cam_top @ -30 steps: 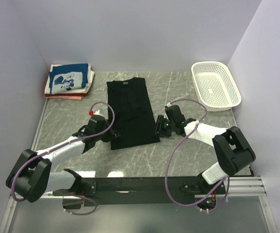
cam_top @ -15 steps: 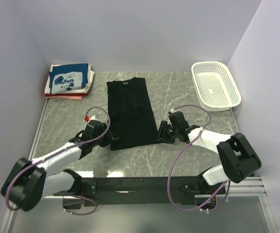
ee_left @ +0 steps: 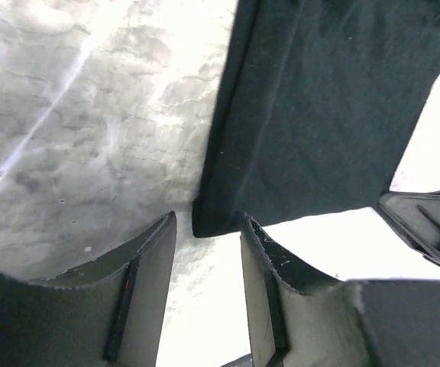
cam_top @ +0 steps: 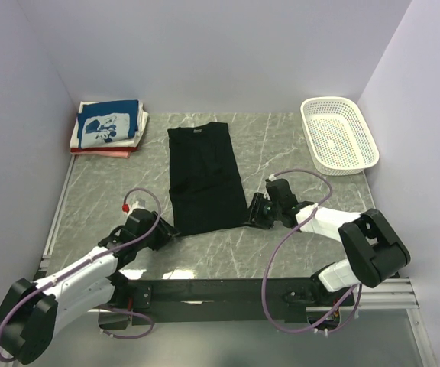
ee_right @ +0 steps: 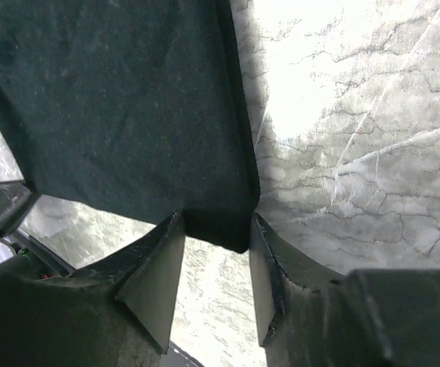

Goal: Fold and stack the t-shirts
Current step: Fold the tshirt

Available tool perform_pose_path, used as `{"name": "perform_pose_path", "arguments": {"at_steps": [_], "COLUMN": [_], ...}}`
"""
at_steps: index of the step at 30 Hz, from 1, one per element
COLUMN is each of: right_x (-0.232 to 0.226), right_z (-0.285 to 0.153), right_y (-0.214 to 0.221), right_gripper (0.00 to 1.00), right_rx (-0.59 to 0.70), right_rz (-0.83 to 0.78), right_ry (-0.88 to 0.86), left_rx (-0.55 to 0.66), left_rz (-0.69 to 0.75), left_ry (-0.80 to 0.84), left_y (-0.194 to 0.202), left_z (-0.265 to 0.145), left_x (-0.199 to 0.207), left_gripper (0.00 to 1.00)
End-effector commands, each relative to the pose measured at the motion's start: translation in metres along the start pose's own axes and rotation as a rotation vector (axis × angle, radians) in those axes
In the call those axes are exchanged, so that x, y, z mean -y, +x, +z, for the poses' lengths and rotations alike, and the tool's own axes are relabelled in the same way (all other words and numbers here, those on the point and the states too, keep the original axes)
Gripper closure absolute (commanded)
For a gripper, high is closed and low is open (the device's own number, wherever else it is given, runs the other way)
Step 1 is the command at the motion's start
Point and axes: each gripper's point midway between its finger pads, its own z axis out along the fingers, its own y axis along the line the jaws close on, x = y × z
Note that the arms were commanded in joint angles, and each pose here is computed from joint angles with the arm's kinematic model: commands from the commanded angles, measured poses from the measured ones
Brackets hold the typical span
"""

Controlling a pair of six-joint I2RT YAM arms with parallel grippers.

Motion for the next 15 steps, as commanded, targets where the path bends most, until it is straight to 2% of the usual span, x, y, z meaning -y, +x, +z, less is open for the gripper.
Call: {"name": "perform_pose_path", "arguments": {"at_steps": [1, 6, 11, 13, 15], "right_x": [0.001, 0.004, 0.004, 0.001, -0.002], "right_z": [0.005, 0.006, 0.008, 0.008, 0.007], "right_y": [-0.002, -0.003, -0.003, -0.004, -0.004], "right_gripper": [0.57, 0.61, 0.73, 0.80, 0.89], "right_rx": [0.023, 0.033, 0.031, 0.033, 0.030], "right_rz": [0.006, 0.007, 0.007, 0.006, 0.003], "right_ry": [-0.009, 0.002, 0.000, -0.011, -0.023], "left_rx": [-0.015, -0.016, -0.018, -0.022, -0.020], "left_rz": [-0.026, -0.023, -0.025, -0.023, -0.015], "left_ry": [-0.001, -0.012, -0.005, -0.009, -0.007], "left_y": [0.008, 0.010, 0.011, 0.012, 0.010], "left_z": [0.001, 0.006, 0.012, 0.013, 0.015], "left_x": [-0.006, -0.010, -0.009, -0.009, -0.006], "left_gripper": [0.54, 0.54, 0.56, 0.61, 0.75]}}
